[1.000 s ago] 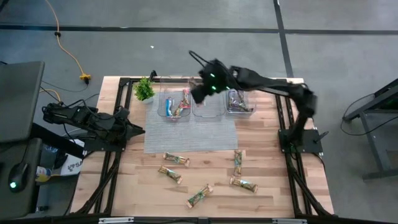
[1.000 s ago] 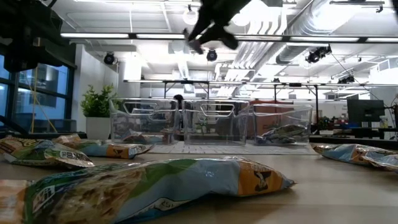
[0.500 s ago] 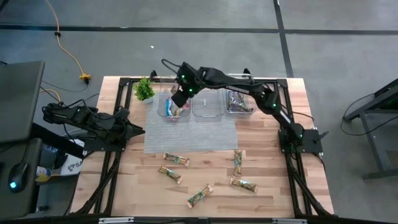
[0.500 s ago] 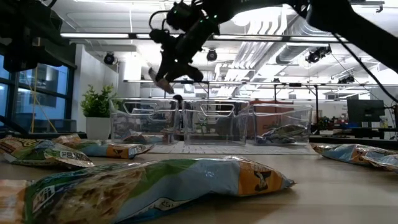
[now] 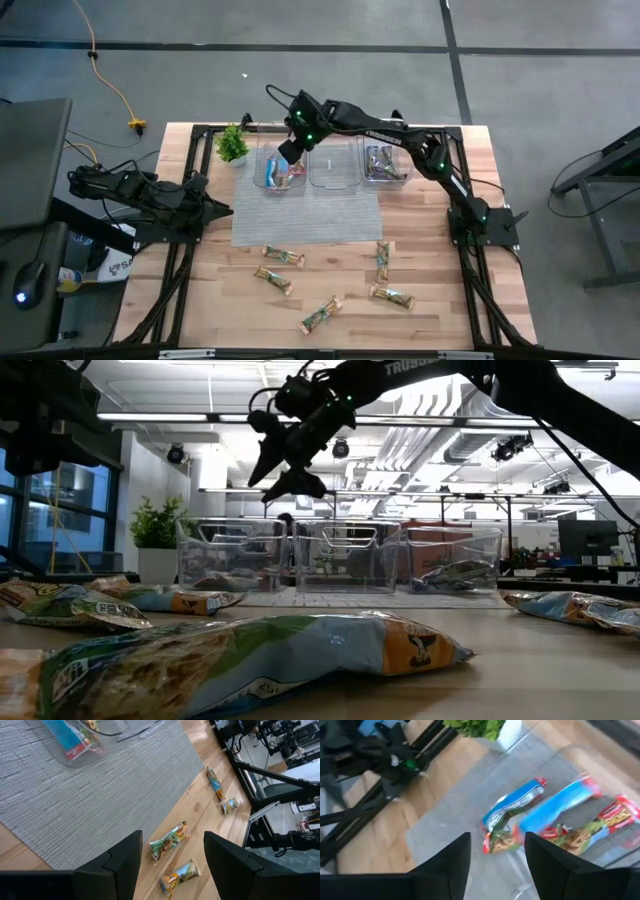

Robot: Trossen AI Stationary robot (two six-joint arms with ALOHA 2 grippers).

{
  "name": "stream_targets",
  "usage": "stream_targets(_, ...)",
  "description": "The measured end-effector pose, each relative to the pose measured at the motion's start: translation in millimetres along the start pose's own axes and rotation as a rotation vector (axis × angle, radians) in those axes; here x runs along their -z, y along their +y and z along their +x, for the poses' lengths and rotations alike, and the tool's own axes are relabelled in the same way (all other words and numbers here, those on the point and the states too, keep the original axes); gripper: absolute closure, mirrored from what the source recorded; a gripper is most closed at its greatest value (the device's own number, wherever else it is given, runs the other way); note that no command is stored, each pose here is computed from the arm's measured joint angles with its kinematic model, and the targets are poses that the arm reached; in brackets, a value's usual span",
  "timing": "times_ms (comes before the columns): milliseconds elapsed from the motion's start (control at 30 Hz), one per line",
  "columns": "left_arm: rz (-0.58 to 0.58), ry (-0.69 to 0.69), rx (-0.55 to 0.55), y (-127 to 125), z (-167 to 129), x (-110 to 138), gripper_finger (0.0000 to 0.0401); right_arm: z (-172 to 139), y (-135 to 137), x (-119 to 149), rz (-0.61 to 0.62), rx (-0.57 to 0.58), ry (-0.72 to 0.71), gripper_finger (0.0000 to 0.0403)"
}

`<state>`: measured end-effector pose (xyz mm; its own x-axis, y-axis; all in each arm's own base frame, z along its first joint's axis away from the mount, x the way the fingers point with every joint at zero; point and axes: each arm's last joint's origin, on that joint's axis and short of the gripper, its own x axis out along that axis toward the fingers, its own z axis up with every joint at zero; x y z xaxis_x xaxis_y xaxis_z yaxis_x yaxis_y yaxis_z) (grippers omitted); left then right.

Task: Pick and place Granola Bars by type
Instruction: Put the yellow granola bar into the middle transparent bin

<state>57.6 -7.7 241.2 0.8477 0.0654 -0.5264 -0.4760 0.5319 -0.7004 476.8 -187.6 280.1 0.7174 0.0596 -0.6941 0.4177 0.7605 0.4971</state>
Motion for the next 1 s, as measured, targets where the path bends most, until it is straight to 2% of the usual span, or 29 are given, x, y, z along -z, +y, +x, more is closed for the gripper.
stream_targets(100,0.0,0.0,0.0,0.0,0.0,0.0,0.0197,-14.4,17.4,2.0,-0.036,-0.037,0.003,0.0232)
stream_targets(267,0.001,0.0,-0.001,0.1,0.0,0.0,0.0197,-52.3,66.9,20.5,-0.155,-0.059,0.048,0.0231)
stream_targets(433,0.005,0.0,-0.001,0.1,0.0,0.0,0.0197,-92.8,121.0,66.9,-0.27,0.012,0.2,0.0231)
stream_targets(600,0.008,0.0,-0.002,0.1,0.0,0.0,0.0197,-126.1,162.5,122.4,-0.321,0.176,0.353,0.0231)
stream_targets(767,0.007,0.0,-0.001,0.1,0.0,0.0,0.0197,-136.5,188.9,160.7,-0.241,0.33,0.363,0.0231)
stream_targets(867,0.007,0.0,-0.002,0.1,0.0,0.0,0.0197,-133.8,200.0,181.3,-0.113,0.364,0.366,0.0231)
stream_targets(1000,0.008,0.0,-0.002,0.1,0.0,0.0,0.0197,-119.8,198.4,216.2,0.077,0.507,0.387,0.0231)
